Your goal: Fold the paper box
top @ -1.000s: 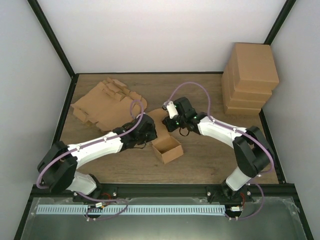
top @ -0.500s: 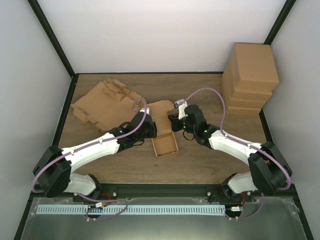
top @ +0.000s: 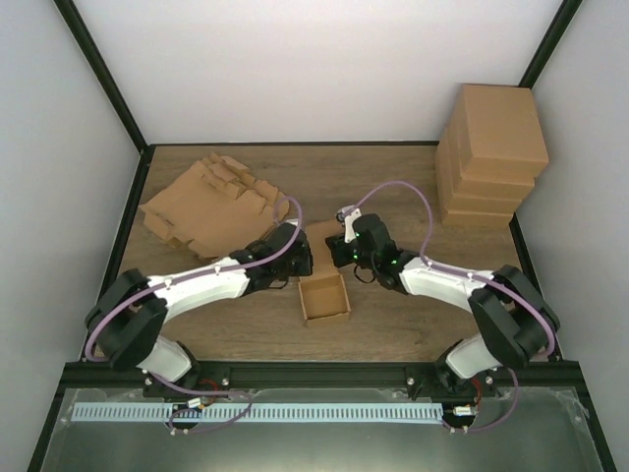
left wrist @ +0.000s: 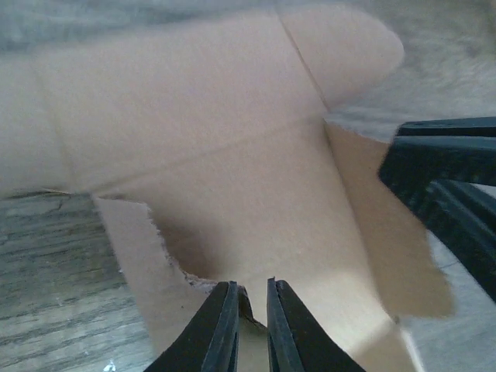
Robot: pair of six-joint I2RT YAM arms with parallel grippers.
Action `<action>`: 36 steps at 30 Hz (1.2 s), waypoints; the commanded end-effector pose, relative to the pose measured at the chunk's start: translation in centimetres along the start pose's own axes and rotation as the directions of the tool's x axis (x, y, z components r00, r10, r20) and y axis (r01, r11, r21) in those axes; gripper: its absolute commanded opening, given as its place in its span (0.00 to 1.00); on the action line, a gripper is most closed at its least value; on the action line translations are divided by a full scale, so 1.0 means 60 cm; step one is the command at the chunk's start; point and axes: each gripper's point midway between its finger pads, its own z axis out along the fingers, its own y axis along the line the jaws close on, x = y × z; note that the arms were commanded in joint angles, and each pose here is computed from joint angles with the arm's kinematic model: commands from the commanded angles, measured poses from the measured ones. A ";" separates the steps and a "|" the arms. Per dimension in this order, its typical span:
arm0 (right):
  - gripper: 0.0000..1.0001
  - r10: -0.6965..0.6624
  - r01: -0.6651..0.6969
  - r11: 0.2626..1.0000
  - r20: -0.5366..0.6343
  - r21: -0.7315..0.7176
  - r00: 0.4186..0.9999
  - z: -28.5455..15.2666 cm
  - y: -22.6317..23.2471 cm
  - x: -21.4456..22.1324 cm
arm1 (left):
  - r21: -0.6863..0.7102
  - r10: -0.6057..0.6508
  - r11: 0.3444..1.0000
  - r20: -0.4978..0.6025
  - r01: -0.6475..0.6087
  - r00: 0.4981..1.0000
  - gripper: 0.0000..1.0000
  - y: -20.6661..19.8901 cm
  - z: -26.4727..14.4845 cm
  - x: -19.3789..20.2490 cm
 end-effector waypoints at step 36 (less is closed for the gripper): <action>0.74 0.307 -0.326 0.930 -0.127 -0.172 0.943 -0.161 -0.103 0.066 | 0.312 -0.276 0.883 -0.258 0.350 0.926 0.36 0.068 -0.097 0.099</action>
